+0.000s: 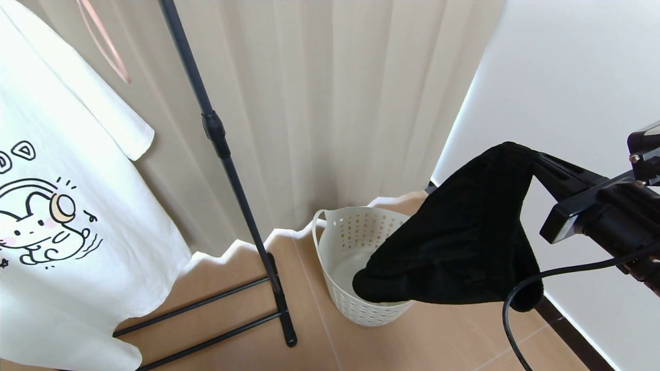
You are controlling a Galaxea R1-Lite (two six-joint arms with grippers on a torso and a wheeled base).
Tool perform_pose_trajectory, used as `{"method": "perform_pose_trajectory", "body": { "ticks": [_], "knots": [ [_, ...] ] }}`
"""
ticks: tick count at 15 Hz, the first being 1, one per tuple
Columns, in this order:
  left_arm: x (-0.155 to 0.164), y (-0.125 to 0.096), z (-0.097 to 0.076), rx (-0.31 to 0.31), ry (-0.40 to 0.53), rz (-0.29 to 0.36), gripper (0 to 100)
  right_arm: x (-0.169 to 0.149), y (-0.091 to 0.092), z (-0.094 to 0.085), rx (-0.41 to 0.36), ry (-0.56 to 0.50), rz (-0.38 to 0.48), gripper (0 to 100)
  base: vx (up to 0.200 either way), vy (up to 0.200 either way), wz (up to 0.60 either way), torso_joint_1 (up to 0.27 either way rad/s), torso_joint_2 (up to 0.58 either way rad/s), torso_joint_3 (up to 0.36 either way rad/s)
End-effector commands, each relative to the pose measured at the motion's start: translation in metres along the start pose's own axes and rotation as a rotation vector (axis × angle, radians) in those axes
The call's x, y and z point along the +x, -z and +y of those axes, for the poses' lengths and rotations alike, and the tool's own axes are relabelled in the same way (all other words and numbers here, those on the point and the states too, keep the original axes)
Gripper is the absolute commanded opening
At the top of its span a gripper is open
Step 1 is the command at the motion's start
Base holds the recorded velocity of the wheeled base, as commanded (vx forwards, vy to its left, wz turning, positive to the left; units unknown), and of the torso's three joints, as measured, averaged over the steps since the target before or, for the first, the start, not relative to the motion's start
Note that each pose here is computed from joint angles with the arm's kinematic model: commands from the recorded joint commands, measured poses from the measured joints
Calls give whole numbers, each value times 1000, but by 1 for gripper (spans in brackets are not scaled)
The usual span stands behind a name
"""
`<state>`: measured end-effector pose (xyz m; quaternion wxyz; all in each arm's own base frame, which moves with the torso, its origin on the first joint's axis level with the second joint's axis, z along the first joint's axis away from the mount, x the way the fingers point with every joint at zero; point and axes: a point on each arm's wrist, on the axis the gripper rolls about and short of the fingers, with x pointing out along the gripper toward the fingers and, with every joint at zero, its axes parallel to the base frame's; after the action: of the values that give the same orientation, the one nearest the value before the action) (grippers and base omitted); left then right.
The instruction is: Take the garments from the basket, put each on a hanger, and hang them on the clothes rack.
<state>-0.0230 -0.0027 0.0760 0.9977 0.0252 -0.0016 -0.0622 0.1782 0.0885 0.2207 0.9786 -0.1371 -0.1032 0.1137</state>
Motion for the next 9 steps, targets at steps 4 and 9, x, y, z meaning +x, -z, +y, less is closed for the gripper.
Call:
{"method": "perform_pose_trajectory", "body": {
  "ticks": [4,9],
  "knots": [
    [0,0,0,0,0,0,100,0,2,0,-2,-1,7,0,0,0,0,83,-460,-177],
    [0,0,0,0,0,0,100,0,2,1,-2,-1,9,0,0,0,0,126,-478,-155]
  ]
}}
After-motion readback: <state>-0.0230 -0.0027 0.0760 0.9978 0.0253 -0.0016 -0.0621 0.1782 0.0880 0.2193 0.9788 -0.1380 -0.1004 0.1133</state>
